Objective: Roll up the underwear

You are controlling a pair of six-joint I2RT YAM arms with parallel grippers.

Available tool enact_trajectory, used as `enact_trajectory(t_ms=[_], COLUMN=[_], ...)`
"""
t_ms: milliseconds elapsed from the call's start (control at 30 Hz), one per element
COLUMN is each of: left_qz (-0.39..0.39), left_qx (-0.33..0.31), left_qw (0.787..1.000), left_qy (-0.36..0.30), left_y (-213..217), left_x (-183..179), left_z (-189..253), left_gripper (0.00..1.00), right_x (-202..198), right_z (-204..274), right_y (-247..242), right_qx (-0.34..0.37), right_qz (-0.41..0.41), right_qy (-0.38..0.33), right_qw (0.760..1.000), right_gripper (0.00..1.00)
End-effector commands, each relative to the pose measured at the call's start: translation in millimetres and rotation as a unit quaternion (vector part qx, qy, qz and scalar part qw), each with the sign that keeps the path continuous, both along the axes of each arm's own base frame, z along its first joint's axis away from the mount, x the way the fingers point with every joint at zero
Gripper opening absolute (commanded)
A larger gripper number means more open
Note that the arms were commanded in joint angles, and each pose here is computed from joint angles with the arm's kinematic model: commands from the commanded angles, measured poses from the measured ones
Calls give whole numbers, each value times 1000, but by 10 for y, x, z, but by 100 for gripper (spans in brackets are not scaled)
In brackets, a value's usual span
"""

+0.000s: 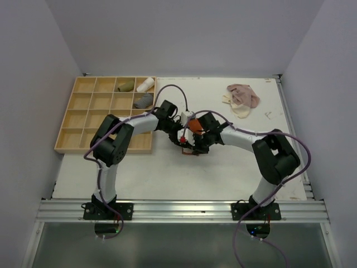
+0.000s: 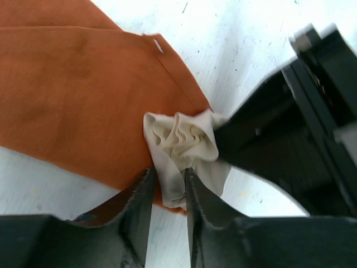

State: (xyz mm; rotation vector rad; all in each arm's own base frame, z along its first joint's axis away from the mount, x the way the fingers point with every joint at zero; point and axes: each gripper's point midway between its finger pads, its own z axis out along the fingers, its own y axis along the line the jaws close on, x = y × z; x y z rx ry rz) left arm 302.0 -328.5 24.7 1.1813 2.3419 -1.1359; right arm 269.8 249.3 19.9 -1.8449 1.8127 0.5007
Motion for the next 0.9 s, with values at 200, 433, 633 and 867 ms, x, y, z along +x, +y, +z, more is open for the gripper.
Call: enact_trajectory(t_ms=[200,433,633,867], left_qz=[106,19,-95,-209], left_qx=[-79,-47,-1,6], left_qw=[970,948,898,845], left_qy=[-203,-313,-429,-492], left_y=[472,799,705,276], left_x=[749,452,28,-259], left_z=[1237,1406,1131,777], left_gripper=[49,56,54,50], right_x=[-176,-271,-207,-246], right_z=[187,293,254,127], right_y=[-115,-103,-92,-131], right_qx=[48,54,81,62], right_qz=[37,21,-4,-18], right_qy=[205,410,491,524], right_qw=[977,910,867,849], right_gripper=[0,0,0,0])
